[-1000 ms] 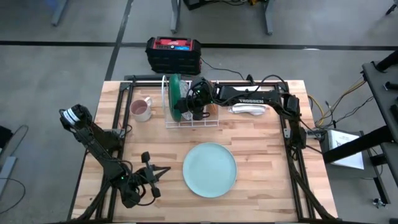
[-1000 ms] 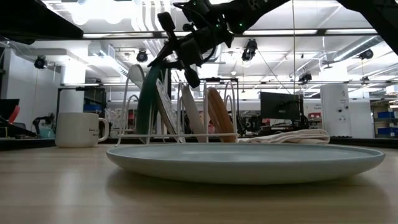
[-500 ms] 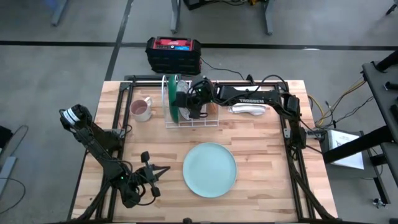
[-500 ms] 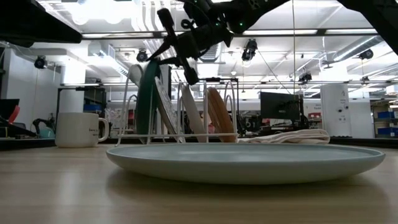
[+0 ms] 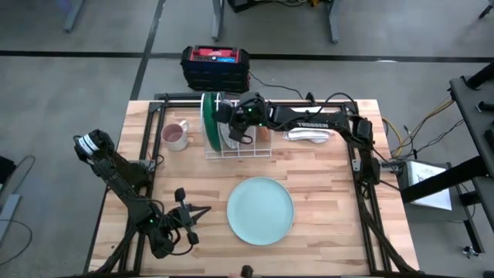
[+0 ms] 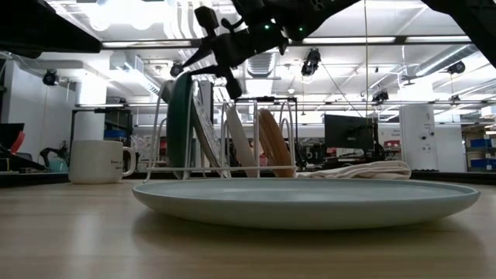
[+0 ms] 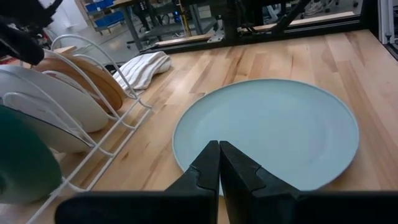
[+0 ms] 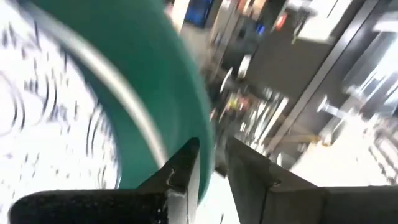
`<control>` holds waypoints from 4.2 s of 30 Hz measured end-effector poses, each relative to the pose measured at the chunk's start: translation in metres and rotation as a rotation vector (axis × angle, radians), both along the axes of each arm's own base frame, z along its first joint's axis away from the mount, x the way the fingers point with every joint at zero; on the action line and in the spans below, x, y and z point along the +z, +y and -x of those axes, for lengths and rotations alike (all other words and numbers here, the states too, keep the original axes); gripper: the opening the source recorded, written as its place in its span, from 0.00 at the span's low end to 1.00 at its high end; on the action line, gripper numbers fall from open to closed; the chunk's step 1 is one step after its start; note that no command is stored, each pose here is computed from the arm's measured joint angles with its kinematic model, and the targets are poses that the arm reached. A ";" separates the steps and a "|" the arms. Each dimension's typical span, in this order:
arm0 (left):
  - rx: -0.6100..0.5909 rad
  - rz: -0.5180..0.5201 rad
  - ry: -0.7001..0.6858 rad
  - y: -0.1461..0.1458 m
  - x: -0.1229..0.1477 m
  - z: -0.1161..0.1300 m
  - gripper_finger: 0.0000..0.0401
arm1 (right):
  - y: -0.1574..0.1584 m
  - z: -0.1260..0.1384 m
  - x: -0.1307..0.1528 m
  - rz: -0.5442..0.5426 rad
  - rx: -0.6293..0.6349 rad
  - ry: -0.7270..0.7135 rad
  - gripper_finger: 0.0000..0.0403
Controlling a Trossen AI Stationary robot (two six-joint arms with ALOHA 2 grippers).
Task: Sort dishes
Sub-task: Put the green plate into the dishwasher rack, then put the blue plate into the dishwasher rack
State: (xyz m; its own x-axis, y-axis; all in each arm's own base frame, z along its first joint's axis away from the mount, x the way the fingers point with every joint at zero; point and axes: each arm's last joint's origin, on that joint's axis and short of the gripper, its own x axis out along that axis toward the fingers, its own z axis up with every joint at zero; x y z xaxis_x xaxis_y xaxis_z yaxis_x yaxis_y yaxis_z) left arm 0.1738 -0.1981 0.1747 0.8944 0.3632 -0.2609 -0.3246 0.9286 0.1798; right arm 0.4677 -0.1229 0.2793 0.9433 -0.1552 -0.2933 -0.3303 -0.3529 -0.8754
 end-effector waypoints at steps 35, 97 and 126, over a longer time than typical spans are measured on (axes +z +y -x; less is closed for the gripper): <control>0.060 -0.046 -0.045 0.004 0.002 -0.002 0.00 | 0.017 0.136 0.118 -1.389 -0.801 -0.175 0.00; 0.079 0.194 0.169 0.024 -0.077 -0.069 0.00 | 0.118 0.224 -0.111 -2.285 -1.510 0.269 0.37; 0.091 0.244 0.202 0.029 -0.097 -0.077 0.00 | 0.129 0.204 -0.172 -2.536 -1.229 0.389 0.53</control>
State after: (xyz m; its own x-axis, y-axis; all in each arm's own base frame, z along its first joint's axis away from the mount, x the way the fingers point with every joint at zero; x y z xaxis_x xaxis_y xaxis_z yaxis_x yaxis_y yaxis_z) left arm 0.2511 -0.1689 0.0773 0.7826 0.3444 -0.5187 -0.3889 0.9209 0.0247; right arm 0.2635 0.0061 0.1069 0.7171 0.3589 -0.5975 0.2980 0.6171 0.7283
